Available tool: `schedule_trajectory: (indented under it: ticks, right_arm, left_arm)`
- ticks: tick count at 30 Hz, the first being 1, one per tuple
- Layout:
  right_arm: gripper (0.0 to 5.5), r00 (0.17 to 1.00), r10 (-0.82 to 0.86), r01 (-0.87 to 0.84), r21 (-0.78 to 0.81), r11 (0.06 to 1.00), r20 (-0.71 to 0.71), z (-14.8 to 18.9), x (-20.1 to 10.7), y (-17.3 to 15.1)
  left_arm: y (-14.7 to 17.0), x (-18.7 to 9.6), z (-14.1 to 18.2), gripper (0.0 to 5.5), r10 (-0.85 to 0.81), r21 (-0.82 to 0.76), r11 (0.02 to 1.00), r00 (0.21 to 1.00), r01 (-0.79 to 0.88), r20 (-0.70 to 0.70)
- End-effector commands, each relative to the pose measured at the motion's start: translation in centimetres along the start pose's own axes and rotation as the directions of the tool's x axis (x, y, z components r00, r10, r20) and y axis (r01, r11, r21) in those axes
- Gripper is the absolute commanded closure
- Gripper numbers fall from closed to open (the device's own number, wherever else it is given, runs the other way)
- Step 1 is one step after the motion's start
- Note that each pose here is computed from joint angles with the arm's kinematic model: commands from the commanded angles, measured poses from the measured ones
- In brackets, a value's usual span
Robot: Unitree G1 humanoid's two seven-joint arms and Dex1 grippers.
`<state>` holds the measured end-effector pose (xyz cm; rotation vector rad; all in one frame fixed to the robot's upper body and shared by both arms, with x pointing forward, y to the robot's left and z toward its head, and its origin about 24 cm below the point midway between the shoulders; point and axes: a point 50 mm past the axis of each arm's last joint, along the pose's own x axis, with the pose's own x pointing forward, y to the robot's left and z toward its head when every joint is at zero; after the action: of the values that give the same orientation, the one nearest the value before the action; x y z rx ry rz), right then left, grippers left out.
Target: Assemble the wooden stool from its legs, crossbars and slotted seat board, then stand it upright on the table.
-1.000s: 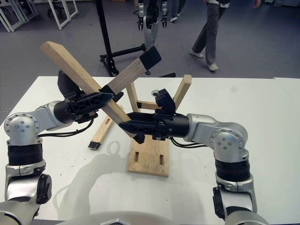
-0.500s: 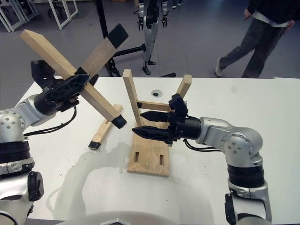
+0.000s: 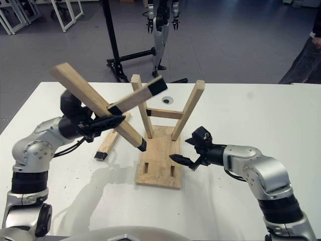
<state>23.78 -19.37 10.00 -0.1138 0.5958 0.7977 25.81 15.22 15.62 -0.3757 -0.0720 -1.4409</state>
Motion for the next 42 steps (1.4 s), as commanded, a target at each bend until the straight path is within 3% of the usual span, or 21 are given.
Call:
schedule_trajectory:
  ticks: [1, 6, 12, 22, 34, 42]
  right_arm:
    - [0.00, 0.967, -0.239, 0.238, 0.027, 0.971, 0.083, 1.6, 0.3, -2.9]
    - [0.00, 0.954, -0.281, 0.274, 0.076, 0.959, 0.106, 1.9, 0.6, -3.7]
    - [0.00, 0.962, -0.257, 0.252, 0.067, 0.966, 0.091, 2.1, 0.8, -3.6]
    - [0.00, 0.969, -0.238, 0.235, 0.051, 0.971, 0.060, 1.6, 0.9, -3.2]
    - [0.00, 0.965, -0.253, 0.250, 0.051, 0.967, 0.063, 1.6, 1.0, -3.3]
    - [0.00, 0.965, -0.252, 0.248, 0.052, 0.967, 0.072, 1.5, 1.2, -2.9]
  left_arm:
    - [-0.1, -0.2, -2.8, 3.45, -0.038, 0.037, 0.999, 0.998, 0.040, -0.047]
    - [-0.2, -1.2, -6.8, 3.45, -0.095, 0.056, 0.993, 0.992, 0.100, -0.088]
    - [-0.4, -1.7, -9.2, 3.45, -0.104, 0.062, 0.992, 0.990, 0.110, -0.100]
    - [1.5, -1.8, -7.2, 3.45, -0.084, 0.131, 0.987, 0.992, 0.095, -0.091]
    - [0.3, -1.8, -9.1, 3.45, -0.100, 0.069, 0.992, 0.990, 0.107, -0.098]
    - [2.5, -3.2, -9.3, 3.45, 0.017, 0.145, 0.989, 0.987, 0.007, -0.161]
